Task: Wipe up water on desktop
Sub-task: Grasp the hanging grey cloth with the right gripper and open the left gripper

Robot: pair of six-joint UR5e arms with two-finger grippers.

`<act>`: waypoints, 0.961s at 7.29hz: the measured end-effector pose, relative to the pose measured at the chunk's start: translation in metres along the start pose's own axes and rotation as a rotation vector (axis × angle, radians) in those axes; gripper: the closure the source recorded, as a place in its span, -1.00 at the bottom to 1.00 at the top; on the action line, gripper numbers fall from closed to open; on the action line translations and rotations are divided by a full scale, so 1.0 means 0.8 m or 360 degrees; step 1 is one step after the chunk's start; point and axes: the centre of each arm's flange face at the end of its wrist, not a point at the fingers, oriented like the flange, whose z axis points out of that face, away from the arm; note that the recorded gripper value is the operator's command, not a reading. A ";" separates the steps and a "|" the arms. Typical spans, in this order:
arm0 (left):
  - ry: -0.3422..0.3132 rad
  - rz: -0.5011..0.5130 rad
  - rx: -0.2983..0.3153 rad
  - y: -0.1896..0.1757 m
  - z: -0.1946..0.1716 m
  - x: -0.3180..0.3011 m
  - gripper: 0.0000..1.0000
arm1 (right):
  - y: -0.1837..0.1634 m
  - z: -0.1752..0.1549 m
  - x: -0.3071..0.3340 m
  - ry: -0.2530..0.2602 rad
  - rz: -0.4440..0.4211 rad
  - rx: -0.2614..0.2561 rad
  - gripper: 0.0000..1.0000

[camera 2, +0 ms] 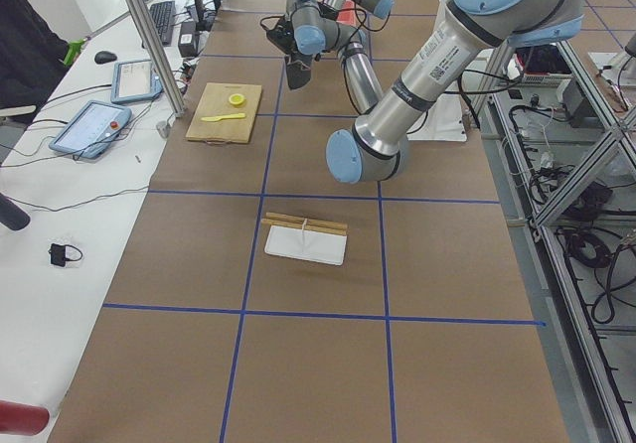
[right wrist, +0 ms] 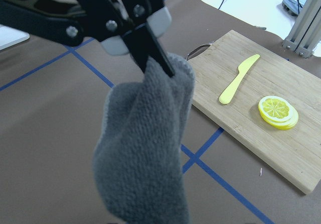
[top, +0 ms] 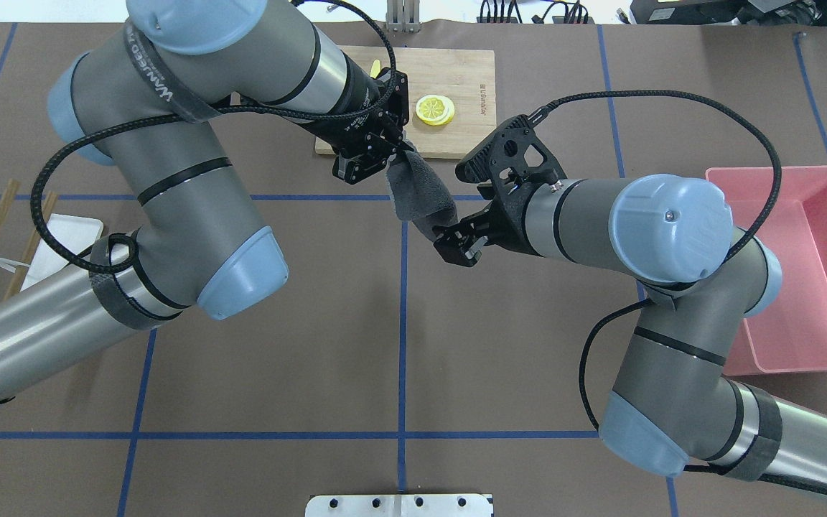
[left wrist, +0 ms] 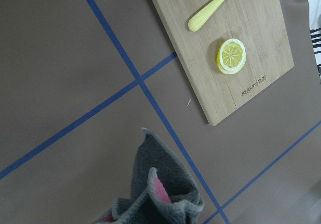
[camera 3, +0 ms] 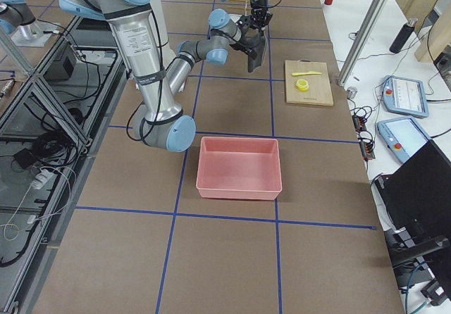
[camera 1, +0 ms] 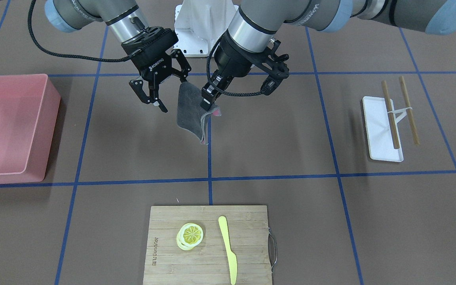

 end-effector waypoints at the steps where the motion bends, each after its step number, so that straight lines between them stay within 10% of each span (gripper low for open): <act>1: 0.0001 0.0001 -0.0001 0.001 -0.002 0.000 1.00 | 0.000 0.000 0.000 0.0001 0.0000 0.0000 -0.76; 4: 0.0007 -0.0002 -0.0015 0.010 -0.003 0.003 1.00 | 0.001 0.001 0.000 0.0003 0.0002 -0.0001 -0.64; 7: -0.0003 0.0001 -0.0025 0.018 0.003 0.002 1.00 | 0.000 0.001 -0.001 0.0000 0.0026 0.0000 0.79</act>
